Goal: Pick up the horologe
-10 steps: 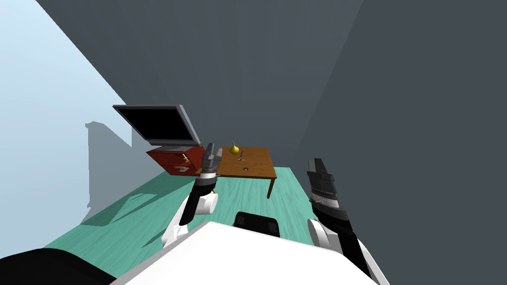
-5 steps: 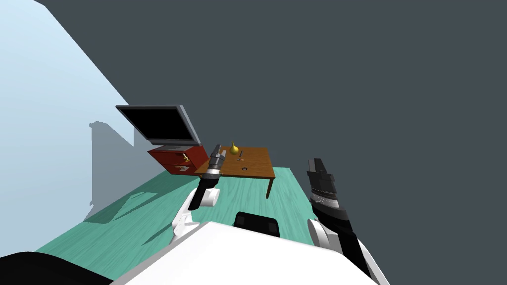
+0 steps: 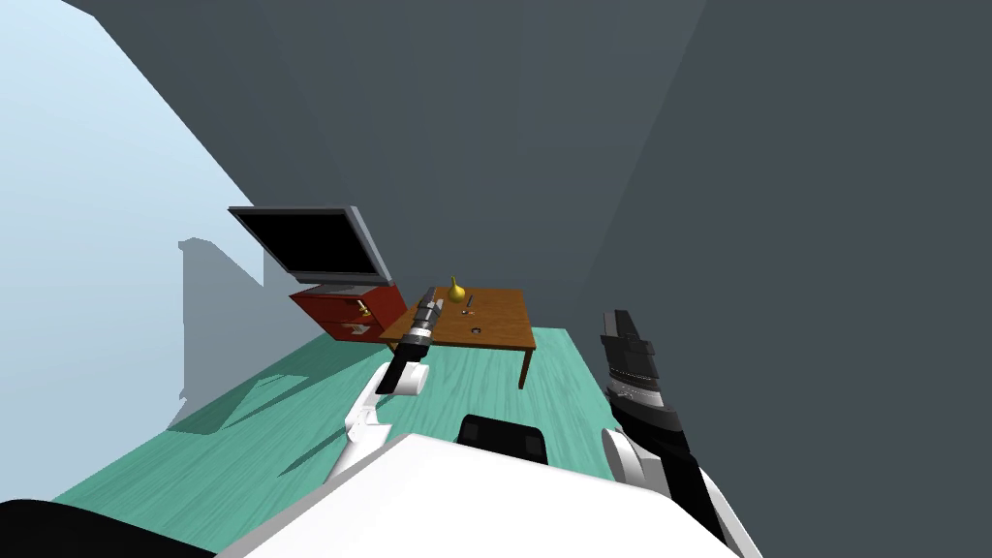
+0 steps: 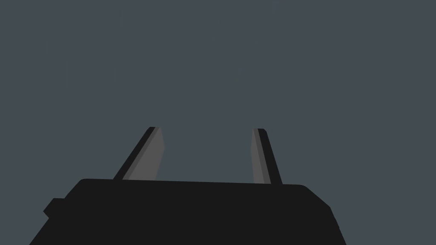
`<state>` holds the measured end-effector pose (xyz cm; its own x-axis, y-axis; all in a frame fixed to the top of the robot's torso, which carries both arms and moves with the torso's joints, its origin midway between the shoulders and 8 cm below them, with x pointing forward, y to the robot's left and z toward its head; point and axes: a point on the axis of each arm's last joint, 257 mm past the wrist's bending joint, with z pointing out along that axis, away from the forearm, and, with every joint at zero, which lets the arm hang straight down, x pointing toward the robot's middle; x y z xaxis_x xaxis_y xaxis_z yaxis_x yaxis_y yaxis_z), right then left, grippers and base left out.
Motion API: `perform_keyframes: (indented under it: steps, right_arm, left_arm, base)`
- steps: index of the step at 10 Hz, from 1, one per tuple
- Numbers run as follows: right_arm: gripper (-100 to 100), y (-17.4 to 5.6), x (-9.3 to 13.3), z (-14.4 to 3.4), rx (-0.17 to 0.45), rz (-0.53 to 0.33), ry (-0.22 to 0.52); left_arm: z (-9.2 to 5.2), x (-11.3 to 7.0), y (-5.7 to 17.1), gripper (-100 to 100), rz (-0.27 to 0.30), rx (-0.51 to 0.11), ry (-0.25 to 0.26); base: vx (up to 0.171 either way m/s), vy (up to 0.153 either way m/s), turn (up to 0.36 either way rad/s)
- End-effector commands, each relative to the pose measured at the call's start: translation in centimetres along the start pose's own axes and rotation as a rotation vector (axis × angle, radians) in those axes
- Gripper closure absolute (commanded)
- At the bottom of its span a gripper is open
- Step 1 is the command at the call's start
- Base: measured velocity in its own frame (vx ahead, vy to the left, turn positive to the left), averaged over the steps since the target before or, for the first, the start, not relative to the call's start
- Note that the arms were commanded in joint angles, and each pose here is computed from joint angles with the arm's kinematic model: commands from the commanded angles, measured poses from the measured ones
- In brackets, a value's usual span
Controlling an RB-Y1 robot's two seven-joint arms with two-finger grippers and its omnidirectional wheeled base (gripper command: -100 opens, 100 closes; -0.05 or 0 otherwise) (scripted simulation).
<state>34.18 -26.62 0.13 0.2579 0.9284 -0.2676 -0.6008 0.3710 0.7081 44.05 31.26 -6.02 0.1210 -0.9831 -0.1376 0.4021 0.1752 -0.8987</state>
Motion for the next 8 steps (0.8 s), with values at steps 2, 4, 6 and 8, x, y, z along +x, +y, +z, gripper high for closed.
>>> perform_keyframes:
  steps: [2, 4, 6, 8]
  right_arm:
    - [0, 0.0, 0.0, 0.0, 0.0, 0.0, 0.0]
    - [0, 0.0, 0.0, 0.0, 0.0, 0.0, 0.0]
    - [0, 0.0, 0.0, 0.0, 0.0, 0.0, 0.0]
    - [0, 0.0, 0.0, 0.0, 0.0, 0.0, 0.0]
  left_arm:
    - [0.9, -0.4, 3.3, -100, 0.001, -0.086, -0.007]
    - [1.4, -0.9, 5.3, -100, 0.002, -0.14, -0.014]
    - [1.6, -1.5, 8.2, -100, 0.0, -0.212, -0.024]
    - [1.9, -2.1, 10.6, -100, -0.002, -0.275, -0.035]
  base:
    - [0.013, -0.038, 0.013]
    - [0.018, -0.05, 0.011]
    - [0.026, -0.068, 0.017]
    - [0.021, -0.04, 0.011]
